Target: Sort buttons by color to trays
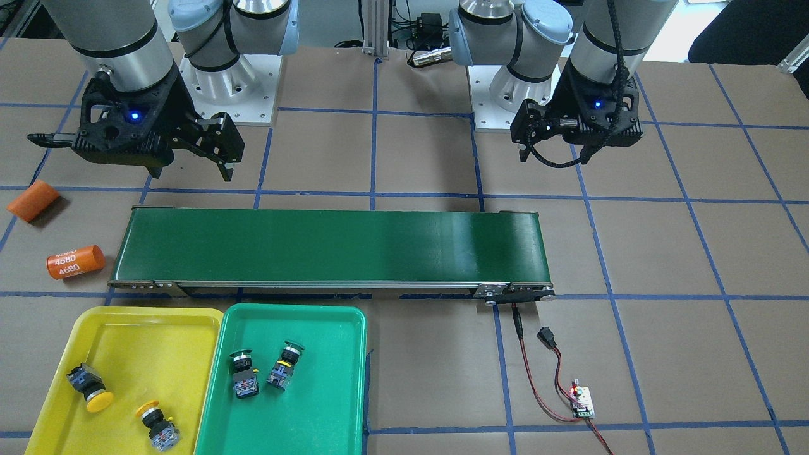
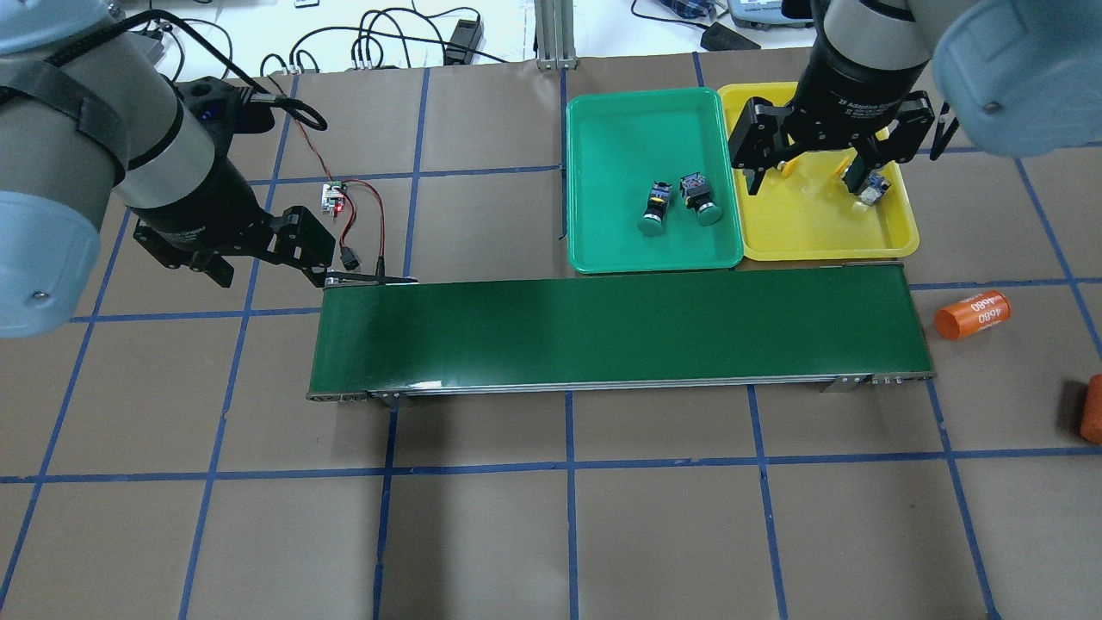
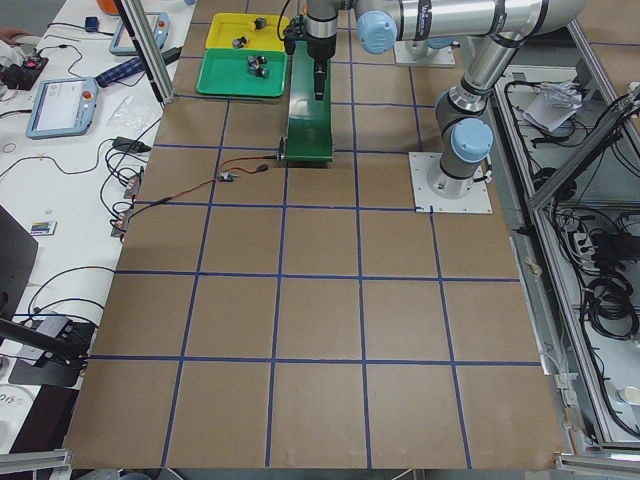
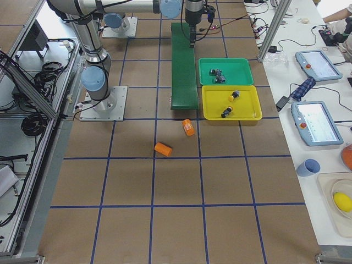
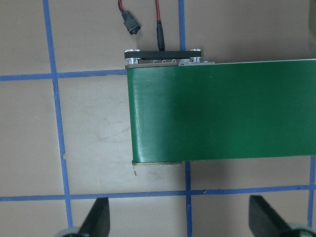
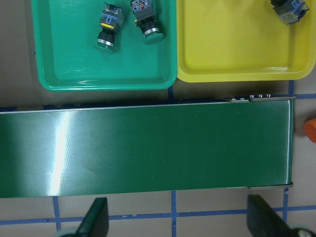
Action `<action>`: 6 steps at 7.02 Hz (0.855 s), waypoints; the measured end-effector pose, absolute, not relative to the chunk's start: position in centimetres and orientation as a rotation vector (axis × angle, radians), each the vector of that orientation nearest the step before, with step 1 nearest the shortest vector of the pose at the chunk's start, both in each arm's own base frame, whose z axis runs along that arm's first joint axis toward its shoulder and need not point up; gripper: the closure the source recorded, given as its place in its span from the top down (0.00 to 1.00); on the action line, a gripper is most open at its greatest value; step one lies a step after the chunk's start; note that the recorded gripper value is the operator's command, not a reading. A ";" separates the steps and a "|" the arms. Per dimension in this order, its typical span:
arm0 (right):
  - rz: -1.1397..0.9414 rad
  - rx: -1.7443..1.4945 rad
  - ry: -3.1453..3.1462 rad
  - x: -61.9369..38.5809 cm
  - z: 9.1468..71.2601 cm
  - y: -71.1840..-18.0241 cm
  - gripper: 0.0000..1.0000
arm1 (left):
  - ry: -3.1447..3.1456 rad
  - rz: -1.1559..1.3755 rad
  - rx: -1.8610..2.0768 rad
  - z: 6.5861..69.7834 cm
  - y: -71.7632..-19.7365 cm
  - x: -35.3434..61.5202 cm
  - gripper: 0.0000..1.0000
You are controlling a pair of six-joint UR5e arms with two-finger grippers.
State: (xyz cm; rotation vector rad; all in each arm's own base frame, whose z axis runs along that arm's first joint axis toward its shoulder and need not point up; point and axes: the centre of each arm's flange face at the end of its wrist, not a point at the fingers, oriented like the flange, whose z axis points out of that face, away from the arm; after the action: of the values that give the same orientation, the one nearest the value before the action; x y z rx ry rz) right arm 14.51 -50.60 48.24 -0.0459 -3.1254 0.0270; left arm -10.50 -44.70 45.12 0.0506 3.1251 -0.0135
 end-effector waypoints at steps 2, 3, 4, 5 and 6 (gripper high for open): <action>0.026 -0.052 -3.127 14.4 48.2 -50.7 1.00 | 3.125 -0.010 0.051 44.9 -44.5 -10.5 1.00; 0.025 -0.054 -3.127 14.4 48.1 -50.7 1.00 | 3.126 -0.005 0.051 44.8 -44.4 -10.5 1.00; 0.024 -0.055 -3.124 14.4 48.1 -50.7 1.00 | 3.127 0.001 0.052 44.6 -44.4 -10.6 1.00; 0.027 -0.055 -3.123 14.3 48.1 -50.7 1.00 | 3.128 0.004 0.052 44.5 -44.5 -10.6 1.00; 0.034 -0.056 -3.125 14.4 48.1 -50.7 1.00 | 3.128 0.002 0.052 44.5 -44.4 -10.6 1.00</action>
State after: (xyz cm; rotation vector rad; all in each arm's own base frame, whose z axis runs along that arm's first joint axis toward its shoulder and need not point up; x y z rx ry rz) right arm 14.37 -50.73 48.08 -0.0557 -3.1253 0.0336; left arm -10.57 -44.43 44.52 0.0518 3.1282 0.0015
